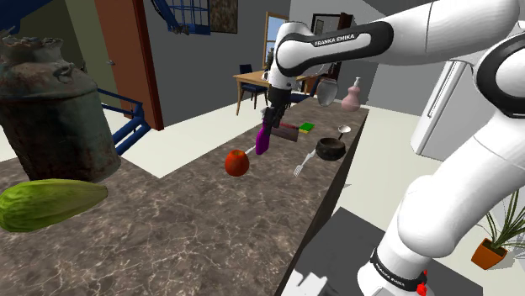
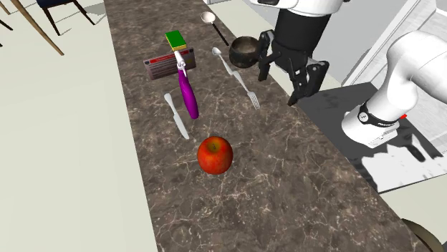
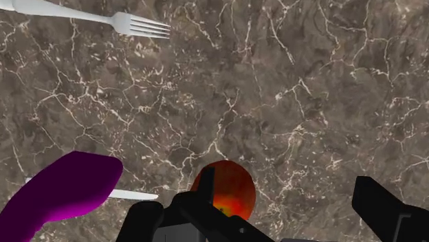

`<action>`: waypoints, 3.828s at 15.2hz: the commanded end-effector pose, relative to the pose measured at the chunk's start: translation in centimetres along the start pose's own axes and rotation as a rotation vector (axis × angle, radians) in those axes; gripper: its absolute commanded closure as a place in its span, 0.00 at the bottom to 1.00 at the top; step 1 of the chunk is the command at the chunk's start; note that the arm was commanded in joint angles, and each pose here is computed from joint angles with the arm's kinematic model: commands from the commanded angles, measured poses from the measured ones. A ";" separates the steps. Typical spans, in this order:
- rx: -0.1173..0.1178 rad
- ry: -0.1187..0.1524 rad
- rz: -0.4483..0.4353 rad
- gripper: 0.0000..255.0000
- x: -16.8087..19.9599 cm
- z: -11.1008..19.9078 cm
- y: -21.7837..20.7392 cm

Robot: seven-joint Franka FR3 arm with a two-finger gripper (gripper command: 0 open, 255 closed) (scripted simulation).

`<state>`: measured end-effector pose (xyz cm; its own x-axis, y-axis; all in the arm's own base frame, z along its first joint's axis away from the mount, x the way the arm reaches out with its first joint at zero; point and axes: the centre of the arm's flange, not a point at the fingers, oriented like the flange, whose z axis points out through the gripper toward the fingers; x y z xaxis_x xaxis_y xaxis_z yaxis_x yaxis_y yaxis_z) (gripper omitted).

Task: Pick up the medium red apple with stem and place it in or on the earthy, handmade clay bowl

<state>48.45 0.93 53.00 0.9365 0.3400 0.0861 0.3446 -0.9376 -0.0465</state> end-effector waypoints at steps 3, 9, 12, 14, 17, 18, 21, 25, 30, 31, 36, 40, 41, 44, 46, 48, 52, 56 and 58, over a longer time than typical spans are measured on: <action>0.014 -0.020 -0.050 0.00 4.6 2.8 1.4; 0.034 -0.049 -0.121 0.00 11.3 7.4 3.5; 0.044 -0.064 -0.157 0.00 14.6 9.8 4.3; 0.048 -0.069 -0.170 0.00 15.8 10.6 4.5; 0.048 -0.069 -0.170 0.00 15.6 12.2 4.5; 0.048 -0.069 -0.170 0.00 15.6 12.7 4.4; 0.048 -0.069 -0.170 0.00 15.5 14.6 4.4; 0.048 -0.069 -0.170 0.00 15.5 14.6 4.4; 0.048 -0.069 -0.170 1.00 15.5 14.6 4.4; 0.048 -0.069 -0.170 1.00 15.5 14.6 4.4; 0.048 -0.069 -0.170 1.00 15.4 14.6 4.3; 0.048 -0.069 -0.170 1.00 15.5 14.1 4.3; 0.048 -0.069 -0.170 1.00 15.5 13.6 4.3; 0.048 -0.069 -0.170 1.00 15.7 12.0 4.2; 0.048 -0.069 -0.170 1.00 15.8 10.9 4.2; 0.048 -0.069 -0.170 1.00 15.9 9.9 4.1; 0.048 -0.069 -0.170 1.00 16.1 7.8 4.0; 0.048 -0.069 -0.170 1.00 16.2 5.7 3.9; 0.048 -0.069 -0.170 1.00 16.3 4.6 3.9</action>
<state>65.48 3.17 49.11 0.8663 0.4988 0.0286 0.4993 -0.8623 -0.0844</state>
